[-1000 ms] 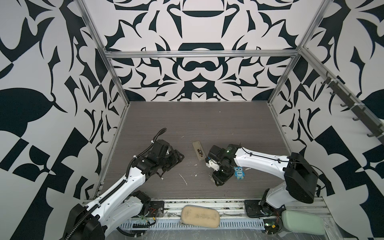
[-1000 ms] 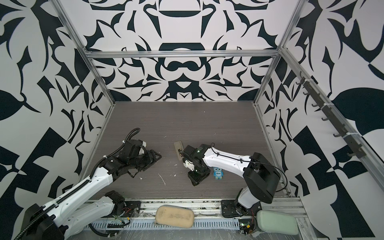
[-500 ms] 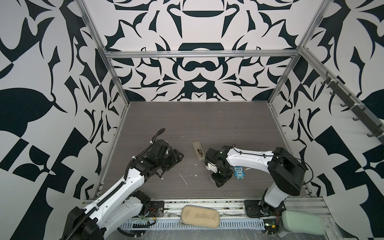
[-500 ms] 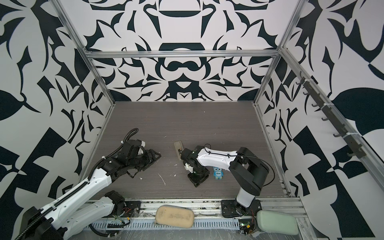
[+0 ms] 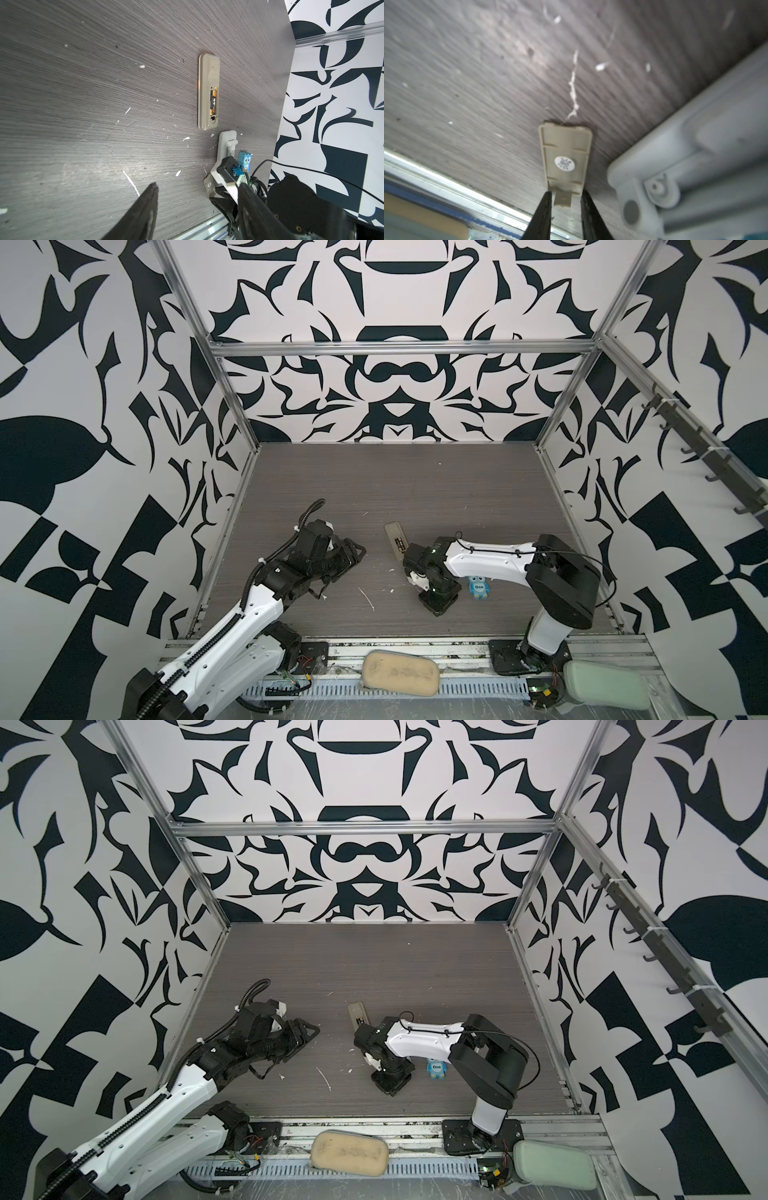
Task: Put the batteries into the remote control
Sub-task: 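Lower the right gripper onto the beige battery cover and close on it, then lift the beige cover with the right gripper and carry it toward the remote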
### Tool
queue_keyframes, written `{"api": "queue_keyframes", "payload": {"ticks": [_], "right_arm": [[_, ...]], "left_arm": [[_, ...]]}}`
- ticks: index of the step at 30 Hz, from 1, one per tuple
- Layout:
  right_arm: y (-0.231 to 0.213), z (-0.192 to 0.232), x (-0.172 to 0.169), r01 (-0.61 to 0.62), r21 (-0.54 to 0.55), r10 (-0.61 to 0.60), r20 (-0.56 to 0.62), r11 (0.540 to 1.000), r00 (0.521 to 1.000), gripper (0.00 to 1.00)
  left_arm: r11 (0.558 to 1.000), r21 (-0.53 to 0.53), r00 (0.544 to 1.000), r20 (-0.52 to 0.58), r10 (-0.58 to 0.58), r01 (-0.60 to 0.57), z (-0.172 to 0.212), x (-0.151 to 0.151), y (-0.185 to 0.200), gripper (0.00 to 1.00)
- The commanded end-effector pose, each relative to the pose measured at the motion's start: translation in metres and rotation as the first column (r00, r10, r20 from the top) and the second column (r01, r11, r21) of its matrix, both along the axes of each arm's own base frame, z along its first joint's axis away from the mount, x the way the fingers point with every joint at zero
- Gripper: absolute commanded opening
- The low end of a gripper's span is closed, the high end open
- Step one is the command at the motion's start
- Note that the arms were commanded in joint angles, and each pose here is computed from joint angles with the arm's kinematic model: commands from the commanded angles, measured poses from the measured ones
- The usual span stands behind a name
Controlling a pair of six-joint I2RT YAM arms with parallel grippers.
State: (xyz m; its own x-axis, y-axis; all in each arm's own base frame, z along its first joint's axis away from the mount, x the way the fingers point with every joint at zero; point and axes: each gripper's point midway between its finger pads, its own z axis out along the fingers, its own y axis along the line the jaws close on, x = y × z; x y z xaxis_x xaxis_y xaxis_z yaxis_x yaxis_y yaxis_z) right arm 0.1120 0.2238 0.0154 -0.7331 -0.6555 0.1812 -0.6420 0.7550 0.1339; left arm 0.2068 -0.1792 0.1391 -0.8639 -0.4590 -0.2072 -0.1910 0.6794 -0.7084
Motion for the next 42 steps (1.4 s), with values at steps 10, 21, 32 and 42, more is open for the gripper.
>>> {"api": "queue_keyframes", "payload": {"ticks": [10,21,32,42], "right_arm": [[0.002,0.004,0.004,-0.01,-0.029,0.011,0.031,1.0,0.999,0.17],[0.005,0.008,0.004,-0.019,-0.015,0.019,0.04,1.0,0.999,0.08],[0.044,0.052,0.019,-0.039,0.256,-0.002,0.158,0.966,0.987,0.0],[0.082,0.127,0.067,-0.136,0.439,-0.024,0.339,0.888,0.94,0.0]], "left_arm": [[1.0,0.014,1.0,-0.025,-0.014,0.014,-0.012,-0.006,0.001,0.62],[1.0,0.013,1.0,-0.024,-0.013,0.014,-0.013,-0.008,0.003,0.61],[0.996,-0.018,0.995,0.032,-0.091,0.092,-0.004,-0.01,-0.007,0.55],[0.932,-0.119,0.914,0.272,-0.3,0.341,0.065,0.005,-0.054,0.52]]}}
